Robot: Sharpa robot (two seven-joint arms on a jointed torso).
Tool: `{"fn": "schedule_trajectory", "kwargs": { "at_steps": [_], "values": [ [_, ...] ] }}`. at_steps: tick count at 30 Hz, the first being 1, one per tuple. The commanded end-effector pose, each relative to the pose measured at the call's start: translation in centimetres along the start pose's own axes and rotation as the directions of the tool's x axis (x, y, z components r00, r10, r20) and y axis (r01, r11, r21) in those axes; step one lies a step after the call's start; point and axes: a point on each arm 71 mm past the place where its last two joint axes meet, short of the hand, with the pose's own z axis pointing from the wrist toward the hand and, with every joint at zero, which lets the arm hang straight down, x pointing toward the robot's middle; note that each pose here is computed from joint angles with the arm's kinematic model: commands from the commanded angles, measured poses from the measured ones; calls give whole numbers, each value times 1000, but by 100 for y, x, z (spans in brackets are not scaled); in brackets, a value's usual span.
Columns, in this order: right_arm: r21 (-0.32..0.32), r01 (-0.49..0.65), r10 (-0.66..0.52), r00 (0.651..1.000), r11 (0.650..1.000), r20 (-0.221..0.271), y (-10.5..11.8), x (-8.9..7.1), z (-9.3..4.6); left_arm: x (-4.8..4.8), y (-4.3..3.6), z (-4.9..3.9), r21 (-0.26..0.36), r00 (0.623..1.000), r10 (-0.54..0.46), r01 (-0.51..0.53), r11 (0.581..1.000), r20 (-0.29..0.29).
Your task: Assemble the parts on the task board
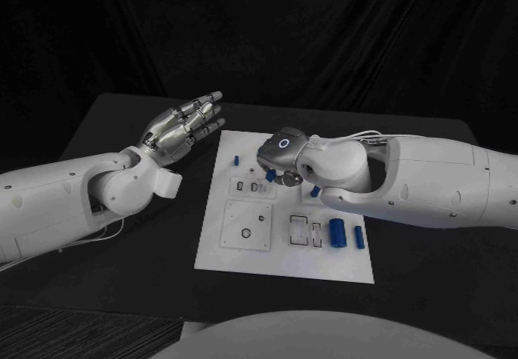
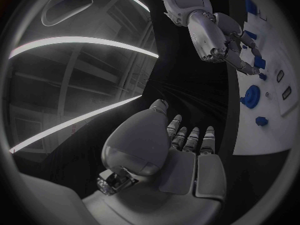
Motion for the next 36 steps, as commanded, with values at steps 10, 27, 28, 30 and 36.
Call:
{"fn": "schedule_trajectory", "kwargs": {
  "at_steps": [10,27,28,30,36],
  "values": [
    [27,96,-95,995,995,-35,44,-21,32,25,23,2,3,1000,-16,16,1000,-21],
    [33,134,-133,990,990,-41,74,-24,46,15,27,-9,4,1000,-16,16,1000,-18],
    [33,135,-134,990,990,-42,76,-24,47,15,27,-9,4,1000,-16,16,1000,-17],
    [32,138,-137,990,990,-44,83,-26,51,15,27,-9,3,1000,-16,16,1000,-18],
    [27,140,-138,989,990,-46,108,-19,66,21,31,-4,3,1000,-17,17,1000,-20]
  ]
}}
